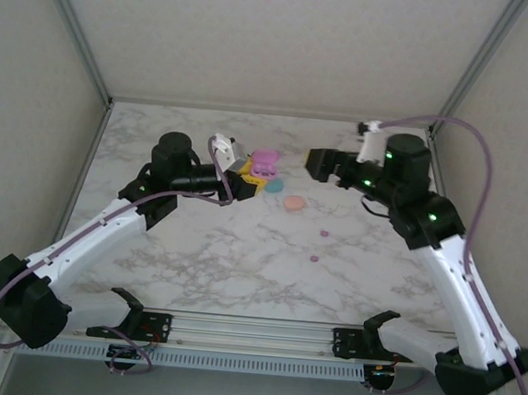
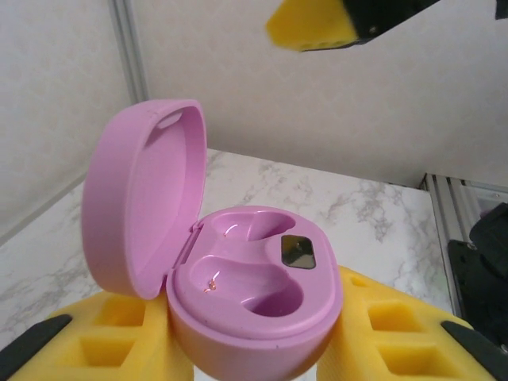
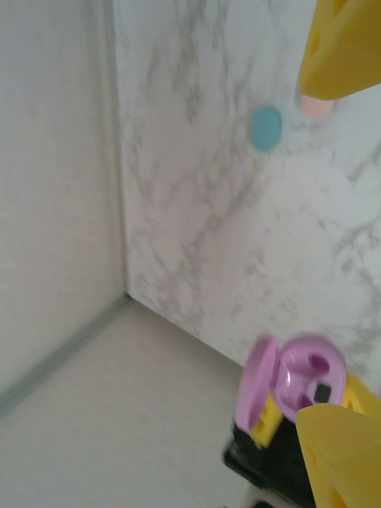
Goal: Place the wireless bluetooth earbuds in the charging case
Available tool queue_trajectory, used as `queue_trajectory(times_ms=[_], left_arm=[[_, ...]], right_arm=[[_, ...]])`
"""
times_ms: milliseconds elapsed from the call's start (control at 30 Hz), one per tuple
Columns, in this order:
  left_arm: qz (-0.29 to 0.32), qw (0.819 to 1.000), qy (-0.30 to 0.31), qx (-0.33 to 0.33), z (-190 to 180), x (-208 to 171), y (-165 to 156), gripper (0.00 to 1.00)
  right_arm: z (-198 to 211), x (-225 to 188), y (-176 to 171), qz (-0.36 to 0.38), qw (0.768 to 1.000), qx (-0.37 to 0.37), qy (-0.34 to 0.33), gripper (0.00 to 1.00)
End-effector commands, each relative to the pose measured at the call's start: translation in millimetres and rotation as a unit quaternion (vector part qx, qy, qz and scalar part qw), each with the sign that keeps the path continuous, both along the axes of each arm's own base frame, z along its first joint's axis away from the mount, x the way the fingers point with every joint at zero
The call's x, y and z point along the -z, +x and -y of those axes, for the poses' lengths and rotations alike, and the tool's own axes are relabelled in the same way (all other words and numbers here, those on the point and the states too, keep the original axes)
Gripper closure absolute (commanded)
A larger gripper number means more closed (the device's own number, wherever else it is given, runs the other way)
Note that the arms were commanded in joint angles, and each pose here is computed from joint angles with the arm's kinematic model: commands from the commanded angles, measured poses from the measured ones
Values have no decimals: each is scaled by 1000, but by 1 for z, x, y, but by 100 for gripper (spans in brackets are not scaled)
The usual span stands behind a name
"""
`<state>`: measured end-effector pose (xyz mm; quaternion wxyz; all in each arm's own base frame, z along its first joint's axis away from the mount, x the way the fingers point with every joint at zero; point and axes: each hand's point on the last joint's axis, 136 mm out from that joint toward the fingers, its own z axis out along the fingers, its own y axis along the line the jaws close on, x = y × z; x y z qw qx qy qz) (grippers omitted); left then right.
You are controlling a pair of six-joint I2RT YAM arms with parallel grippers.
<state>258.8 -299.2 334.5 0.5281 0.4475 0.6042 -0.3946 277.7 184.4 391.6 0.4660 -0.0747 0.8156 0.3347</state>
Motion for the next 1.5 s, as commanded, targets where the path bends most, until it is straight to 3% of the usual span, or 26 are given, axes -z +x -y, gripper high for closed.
queue_trajectory(times_ms=[0, 100, 333, 567, 833, 1000, 1467], left_arm=[[34, 998, -37, -25, -6, -25, 0, 66], [36, 998, -45, -35, -9, -28, -1, 66], [44, 996, -47, -58, -18, -31, -3, 66], [44, 996, -45, -59, -18, -31, -2, 65], [41, 996, -43, -60, -18, -30, 0, 65], [42, 996, -40, -61, -18, -30, -1, 65], [40, 996, -35, -66, -20, -29, 0, 65]], right_arm=[[59, 74, 16, -109, 983, 133, -66, 1], [80, 134, 14, -192, 963, 159, -101, 6], [54, 248, -15, -391, 910, 92, -101, 46], [47, 309, -47, -462, 871, 107, -125, 47], [35, 341, -62, -492, 853, 110, -138, 47], [22, 356, -62, -504, 850, 100, -119, 48], [14, 372, -60, -512, 841, 98, -148, 50]])
